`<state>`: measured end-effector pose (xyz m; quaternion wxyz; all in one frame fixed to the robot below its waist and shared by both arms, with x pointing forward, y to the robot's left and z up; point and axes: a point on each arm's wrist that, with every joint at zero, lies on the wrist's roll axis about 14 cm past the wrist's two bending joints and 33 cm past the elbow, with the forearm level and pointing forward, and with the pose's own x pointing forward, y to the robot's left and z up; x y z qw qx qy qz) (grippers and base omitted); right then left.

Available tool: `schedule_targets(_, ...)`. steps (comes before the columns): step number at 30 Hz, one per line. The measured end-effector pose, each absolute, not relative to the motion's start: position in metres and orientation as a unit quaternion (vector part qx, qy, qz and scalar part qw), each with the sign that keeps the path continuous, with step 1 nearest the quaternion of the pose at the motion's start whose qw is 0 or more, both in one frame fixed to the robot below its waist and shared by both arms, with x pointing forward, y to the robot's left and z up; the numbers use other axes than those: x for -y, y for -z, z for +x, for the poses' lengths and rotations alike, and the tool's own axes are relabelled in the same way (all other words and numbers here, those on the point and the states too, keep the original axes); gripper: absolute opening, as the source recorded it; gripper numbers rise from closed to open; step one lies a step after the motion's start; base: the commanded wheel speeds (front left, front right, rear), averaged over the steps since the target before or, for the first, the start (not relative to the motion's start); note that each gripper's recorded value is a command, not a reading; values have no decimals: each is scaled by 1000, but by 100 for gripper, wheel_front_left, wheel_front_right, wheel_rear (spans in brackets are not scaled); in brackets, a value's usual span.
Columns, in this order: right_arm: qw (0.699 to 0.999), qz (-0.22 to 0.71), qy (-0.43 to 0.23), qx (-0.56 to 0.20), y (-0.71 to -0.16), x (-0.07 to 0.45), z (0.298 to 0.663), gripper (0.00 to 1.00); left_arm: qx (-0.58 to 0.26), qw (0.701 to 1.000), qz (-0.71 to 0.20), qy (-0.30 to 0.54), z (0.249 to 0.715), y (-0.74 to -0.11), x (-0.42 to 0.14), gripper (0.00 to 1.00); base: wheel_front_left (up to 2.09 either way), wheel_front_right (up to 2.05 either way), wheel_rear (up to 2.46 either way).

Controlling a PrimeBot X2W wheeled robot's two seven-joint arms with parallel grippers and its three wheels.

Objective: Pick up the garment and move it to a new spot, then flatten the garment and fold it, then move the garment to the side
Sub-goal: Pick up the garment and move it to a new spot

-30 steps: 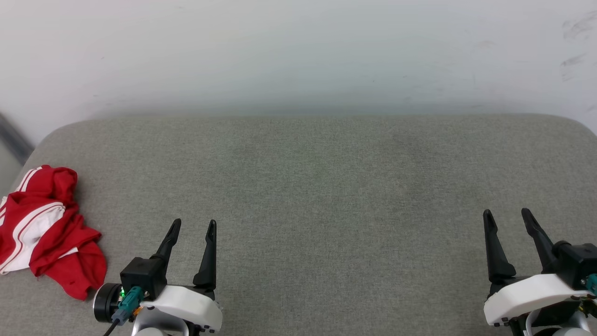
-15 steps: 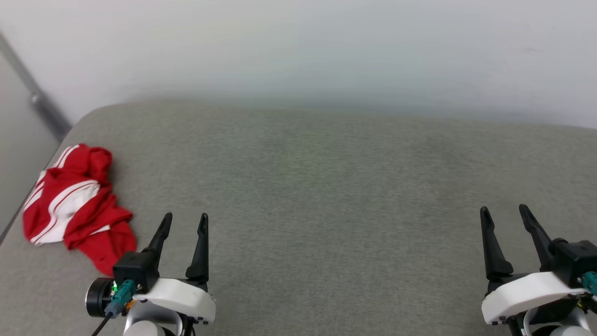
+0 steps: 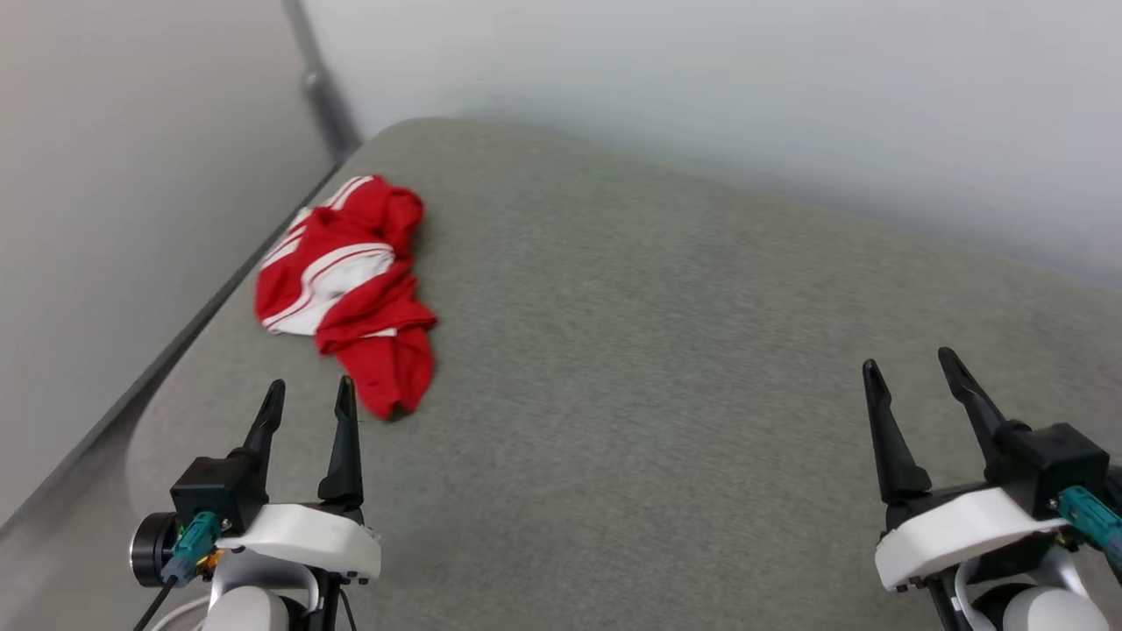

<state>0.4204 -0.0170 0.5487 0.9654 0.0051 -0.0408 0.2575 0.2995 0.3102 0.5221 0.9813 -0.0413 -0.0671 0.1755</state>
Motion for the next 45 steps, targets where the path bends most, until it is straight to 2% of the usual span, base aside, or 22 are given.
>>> schedule_targets(10, 939, 12, -341, 46, -553, -47, 416, 100, 63, 964, -37, -256, 250, -519, -348, 100, 0, 0, 0)
schedule_targets(22, 937, 21, -346, 45, -553, -54, 422, 100, 70, 956, -57, -281, 248, -519, -363, 100, 0, 0, 0)
schedule_targets(28, 939, 32, -339, 39, -548, -50, 431, 100, 63, 959, -62, -270, 280, -522, -370, 100, 0, 0, 0)
schedule_targets(35, 946, 39, -320, 32, -536, -40, 456, 100, 19, 970, -50, -238, 360, -540, -395, 100, 0, 0, 0)
schedule_targets(40, 956, 47, -288, 10, -512, -18, 476, 100, -98, 973, -36, -205, 413, -518, -404, 100, 0, 0, 0)
schedule_targets(45, 966, 54, -252, -12, -485, 9, 492, 100, -221, 956, -54, -187, 446, -484, -413, 100, 0, 0, 0)
